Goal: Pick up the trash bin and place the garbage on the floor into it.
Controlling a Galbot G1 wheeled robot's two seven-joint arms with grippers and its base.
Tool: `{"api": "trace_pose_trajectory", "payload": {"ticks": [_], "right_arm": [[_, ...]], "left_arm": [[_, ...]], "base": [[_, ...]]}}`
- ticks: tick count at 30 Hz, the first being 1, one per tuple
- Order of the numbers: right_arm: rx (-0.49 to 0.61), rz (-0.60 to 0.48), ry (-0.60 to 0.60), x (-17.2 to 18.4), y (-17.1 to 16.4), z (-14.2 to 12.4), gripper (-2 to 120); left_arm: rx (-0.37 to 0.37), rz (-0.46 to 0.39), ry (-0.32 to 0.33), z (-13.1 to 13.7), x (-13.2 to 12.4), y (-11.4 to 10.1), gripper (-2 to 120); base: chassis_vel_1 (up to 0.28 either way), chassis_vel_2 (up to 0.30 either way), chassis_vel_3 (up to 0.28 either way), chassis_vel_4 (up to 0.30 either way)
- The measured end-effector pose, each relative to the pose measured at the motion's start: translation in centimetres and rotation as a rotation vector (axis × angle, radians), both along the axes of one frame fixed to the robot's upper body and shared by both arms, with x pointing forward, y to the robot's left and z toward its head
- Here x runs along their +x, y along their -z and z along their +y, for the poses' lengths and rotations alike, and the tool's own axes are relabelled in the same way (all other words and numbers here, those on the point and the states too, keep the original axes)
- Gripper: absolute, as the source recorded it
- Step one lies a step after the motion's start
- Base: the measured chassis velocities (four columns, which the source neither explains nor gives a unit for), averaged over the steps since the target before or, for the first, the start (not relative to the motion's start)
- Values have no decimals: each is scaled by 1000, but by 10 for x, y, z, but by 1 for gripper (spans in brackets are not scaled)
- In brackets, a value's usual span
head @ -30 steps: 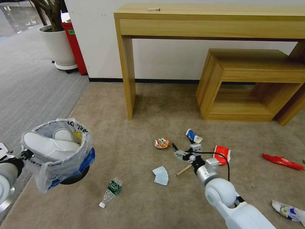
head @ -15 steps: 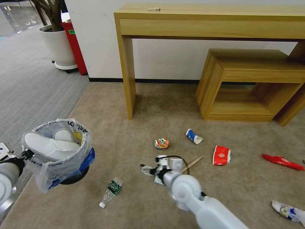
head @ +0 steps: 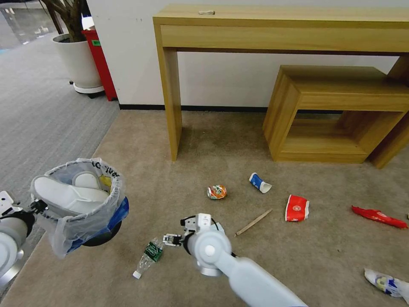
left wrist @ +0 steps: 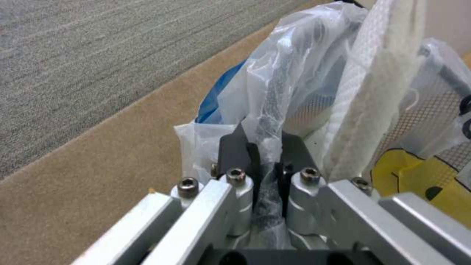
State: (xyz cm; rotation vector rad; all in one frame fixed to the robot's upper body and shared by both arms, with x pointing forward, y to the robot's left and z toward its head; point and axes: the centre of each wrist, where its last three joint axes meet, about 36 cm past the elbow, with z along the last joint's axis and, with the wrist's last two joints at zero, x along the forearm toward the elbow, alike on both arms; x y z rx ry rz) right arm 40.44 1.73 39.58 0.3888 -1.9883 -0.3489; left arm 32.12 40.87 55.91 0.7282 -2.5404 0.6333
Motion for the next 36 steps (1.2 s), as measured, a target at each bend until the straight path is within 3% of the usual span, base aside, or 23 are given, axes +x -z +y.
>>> {"api": "trace_pose_trajectory", "payload": {"ticks": [14,36], "right_arm": [[-36,86,36,-4,37,55,100],[113,45,-38,3,72,64,100]], "left_arm": [[-4,-4,3,-2,0,2,2],[10,-7,20,-12,-4,0,2]], "base": [[0,0,0,0],[0,0,0,0]]}}
